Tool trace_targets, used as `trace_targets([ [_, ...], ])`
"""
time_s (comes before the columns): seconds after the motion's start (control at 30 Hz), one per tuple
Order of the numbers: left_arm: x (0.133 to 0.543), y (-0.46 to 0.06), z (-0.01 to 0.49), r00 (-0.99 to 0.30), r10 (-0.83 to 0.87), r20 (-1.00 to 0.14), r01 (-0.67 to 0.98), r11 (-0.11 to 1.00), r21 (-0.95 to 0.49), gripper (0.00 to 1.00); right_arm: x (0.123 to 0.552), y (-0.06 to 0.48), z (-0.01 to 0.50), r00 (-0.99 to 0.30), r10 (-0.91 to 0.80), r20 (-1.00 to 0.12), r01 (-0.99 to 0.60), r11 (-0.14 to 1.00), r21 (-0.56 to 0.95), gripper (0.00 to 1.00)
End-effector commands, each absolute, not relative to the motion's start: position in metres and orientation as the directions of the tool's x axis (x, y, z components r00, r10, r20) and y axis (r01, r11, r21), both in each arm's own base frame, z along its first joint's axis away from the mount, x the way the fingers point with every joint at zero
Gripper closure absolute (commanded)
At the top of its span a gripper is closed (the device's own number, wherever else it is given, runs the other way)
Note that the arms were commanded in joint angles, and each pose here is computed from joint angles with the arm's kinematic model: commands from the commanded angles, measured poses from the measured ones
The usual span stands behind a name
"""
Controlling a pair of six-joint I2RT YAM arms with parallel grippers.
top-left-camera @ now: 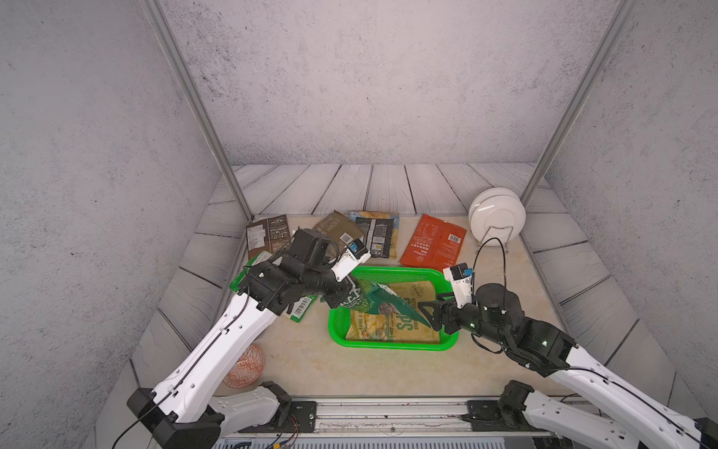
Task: Put the potato chips into the basket
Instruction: Pick up the potato chip from the center of the board.
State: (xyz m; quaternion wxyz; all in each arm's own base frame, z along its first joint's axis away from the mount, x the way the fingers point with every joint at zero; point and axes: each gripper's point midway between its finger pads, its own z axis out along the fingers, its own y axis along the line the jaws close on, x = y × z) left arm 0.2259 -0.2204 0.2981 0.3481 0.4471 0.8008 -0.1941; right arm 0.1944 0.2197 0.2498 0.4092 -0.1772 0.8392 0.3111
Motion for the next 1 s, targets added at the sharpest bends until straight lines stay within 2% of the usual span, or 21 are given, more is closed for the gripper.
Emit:
trace_targets([
  [0.0,0.226,-0.224,0.309,-0.364,0.546,-0.755,0.850,0.527,-0.029,1.00,0.185,0.231,0.247,-0.598,-0.089,-0.797,-0.618,0.684,0.387,0.25],
  [0.37,0.226,-0.226,0.310,-0.372,0.537,-0.757,0.851,0.524,-0.046,1.00,0.175,0.252,0.224,-0.642,-0.139,-0.754,-0.656,0.608,0.447,0.30],
  [0.5,0.224,-0.227,0.310,-0.372,0.537,-0.757,0.855,0.516,-0.055,1.00,0.180,0.251,0.215,-0.648,-0.144,-0.748,-0.641,0.634,0.433,0.36],
  [0.63,0.219,-0.229,0.312,-0.366,0.536,-0.761,0.865,0.497,-0.066,1.00,0.194,0.245,0.211,-0.632,-0.141,-0.762,-0.613,0.692,0.380,0.53],
  [0.7,0.217,-0.228,0.312,-0.361,0.540,-0.761,0.869,0.490,-0.064,1.00,0.198,0.244,0.213,-0.618,-0.145,-0.773,-0.612,0.706,0.357,0.68],
  [0.77,0.216,-0.227,0.312,-0.356,0.544,-0.760,0.871,0.488,-0.059,1.00,0.199,0.241,0.216,-0.608,-0.162,-0.778,-0.616,0.715,0.332,0.87],
  [0.83,0.216,-0.225,0.309,-0.352,0.552,-0.756,0.872,0.488,-0.050,1.00,0.200,0.235,0.223,-0.594,-0.180,-0.784,-0.615,0.730,0.298,1.00],
  [0.97,0.219,-0.220,0.297,-0.356,0.575,-0.737,0.864,0.503,-0.025,1.00,0.194,0.222,0.233,-0.582,-0.216,-0.784,-0.618,0.744,0.254,1.00],
])
